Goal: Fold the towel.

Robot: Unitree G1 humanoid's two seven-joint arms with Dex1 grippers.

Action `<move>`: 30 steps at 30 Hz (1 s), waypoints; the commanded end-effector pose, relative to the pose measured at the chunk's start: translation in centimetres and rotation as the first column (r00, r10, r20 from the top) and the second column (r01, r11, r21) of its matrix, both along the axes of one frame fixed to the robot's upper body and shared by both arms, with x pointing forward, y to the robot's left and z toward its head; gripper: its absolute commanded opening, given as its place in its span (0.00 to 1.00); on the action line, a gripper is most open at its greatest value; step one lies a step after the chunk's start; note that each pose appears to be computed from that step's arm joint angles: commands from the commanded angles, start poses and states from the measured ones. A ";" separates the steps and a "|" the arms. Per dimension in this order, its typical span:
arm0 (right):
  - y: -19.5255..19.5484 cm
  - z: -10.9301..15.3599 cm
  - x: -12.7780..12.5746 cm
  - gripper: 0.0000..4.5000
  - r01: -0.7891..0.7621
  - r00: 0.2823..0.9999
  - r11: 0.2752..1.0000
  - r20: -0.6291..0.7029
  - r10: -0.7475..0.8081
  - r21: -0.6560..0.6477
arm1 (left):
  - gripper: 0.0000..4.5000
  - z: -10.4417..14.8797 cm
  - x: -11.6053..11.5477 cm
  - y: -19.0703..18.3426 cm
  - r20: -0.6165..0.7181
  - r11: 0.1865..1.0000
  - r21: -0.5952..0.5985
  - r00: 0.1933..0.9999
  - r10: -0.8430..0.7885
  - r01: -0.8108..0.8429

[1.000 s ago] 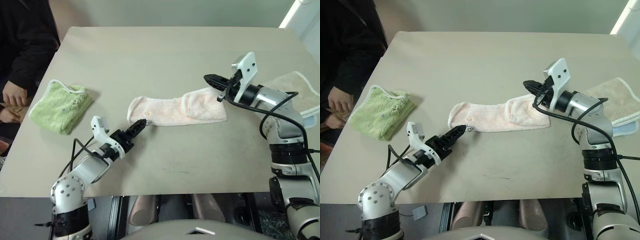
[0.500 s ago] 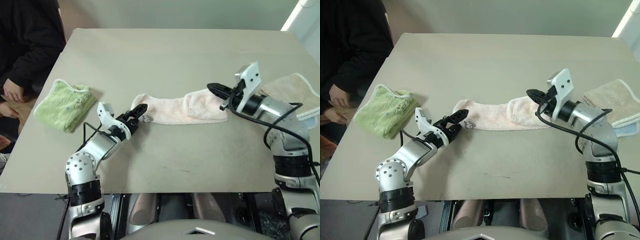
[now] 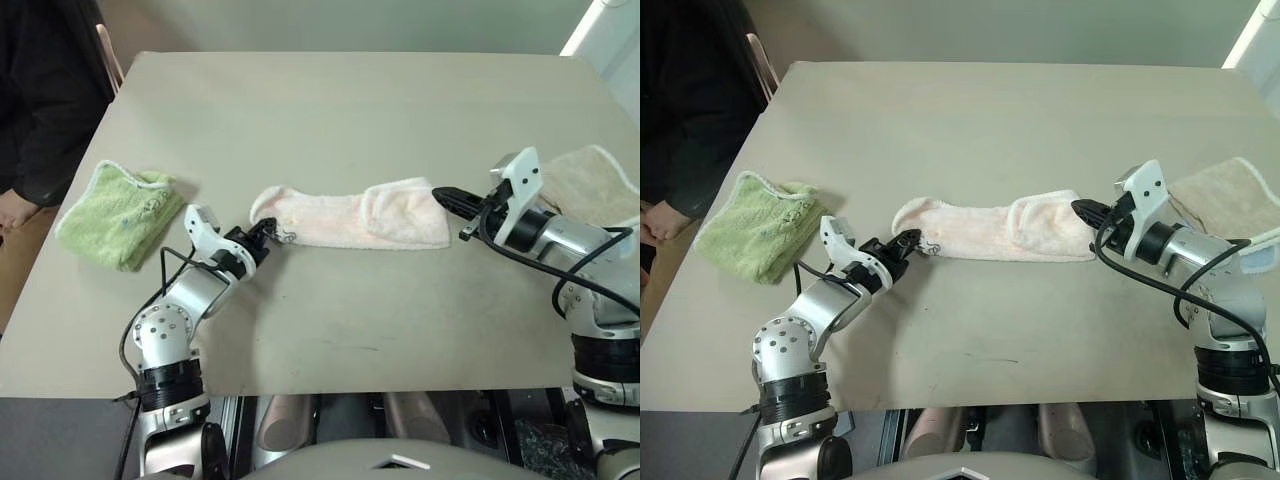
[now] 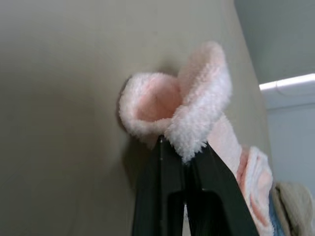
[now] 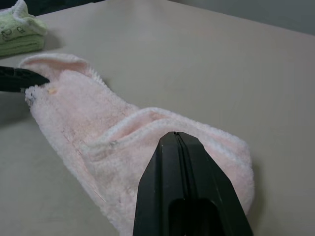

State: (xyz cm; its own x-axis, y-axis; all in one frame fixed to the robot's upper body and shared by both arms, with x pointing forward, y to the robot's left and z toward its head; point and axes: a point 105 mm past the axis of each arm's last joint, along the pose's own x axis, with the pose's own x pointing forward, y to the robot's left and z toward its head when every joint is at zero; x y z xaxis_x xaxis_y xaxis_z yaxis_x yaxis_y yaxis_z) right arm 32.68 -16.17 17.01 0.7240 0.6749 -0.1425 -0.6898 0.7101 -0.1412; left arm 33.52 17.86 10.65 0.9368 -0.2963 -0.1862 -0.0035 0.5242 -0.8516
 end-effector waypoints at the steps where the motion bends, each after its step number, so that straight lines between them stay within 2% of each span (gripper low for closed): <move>1: -1.0 1.3 -0.4 0.00 0.031 0.998 0.999 0.047 -0.031 -0.009 | 0.01 4.2 0.6 4.3 0.184 0.993 0.051 0.978 0.097 -0.108; 4: -1.6 1.1 -0.6 0.00 0.046 0.998 0.999 0.039 -0.046 -0.013 | 0.01 7.3 0.8 5.7 0.304 0.986 0.117 0.949 0.079 -0.119; 6: -2.0 0.9 -0.6 0.00 0.060 0.998 0.998 0.031 -0.060 -0.018 | 0.01 9.0 0.9 5.3 0.372 0.980 0.175 0.928 0.019 -0.091; 8: -2.5 0.5 -0.5 0.00 0.084 0.996 0.996 0.021 -0.083 -0.030 | 0.01 10.4 0.8 3.7 0.425 0.967 0.255 0.901 -0.086 -0.028; 10: -3.2 0.1 -0.3 0.00 0.117 0.993 0.992 0.012 -0.117 -0.042 | 0.01 11.1 0.6 -0.3 0.451 0.914 0.393 0.845 -0.288 0.101; 12: -3.4 0.0 -0.2 0.00 0.132 0.991 0.990 0.010 -0.132 -0.042 | 0.01 10.7 -0.3 -5.0 0.429 0.803 0.550 0.747 -0.507 0.229; 14: -3.4 0.0 -0.1 0.00 0.136 0.991 0.990 0.012 -0.135 -0.042 | 0.01 10.0 -0.9 -7.3 0.402 0.726 0.627 0.681 -0.612 0.282; 17: -3.2 0.0 -0.2 0.00 0.137 0.990 0.990 0.014 -0.137 -0.039 | 0.01 8.1 -1.1 -11.7 0.319 0.568 0.750 0.566 -0.760 0.340; 20: -3.0 0.0 -0.4 0.00 0.144 0.989 0.989 0.020 -0.143 -0.036 | 0.01 5.8 -1.0 -14.3 0.212 0.429 0.827 0.504 -0.837 0.365; 21: -3.0 0.1 -0.5 0.00 0.148 0.989 0.988 0.024 -0.147 -0.036 | 0.01 4.8 -0.7 -14.6 0.157 0.373 0.854 0.502 -0.850 0.364; 23: -3.0 0.2 -0.5 0.00 0.153 0.988 0.988 0.028 -0.152 -0.035 | 0.01 3.8 -0.3 -14.7 0.104 0.317 0.879 0.504 -0.857 0.357; 25: -3.1 0.3 -0.7 0.00 0.159 0.987 0.987 0.033 -0.158 -0.032 | 0.12 3.2 0.1 -14.7 0.084 0.292 0.890 0.505 -0.859 0.349; 27: -3.0 0.3 -0.9 0.00 0.166 0.986 0.986 0.034 -0.164 -0.031 | 0.24 4.4 -0.2 -15.0 0.154 0.366 0.852 0.488 -0.859 0.375; 30: -2.7 0.3 -1.1 0.00 0.166 0.986 0.986 0.035 -0.165 -0.031 | 0.48 5.4 -0.8 -15.0 0.221 0.429 0.807 0.467 -0.856 0.405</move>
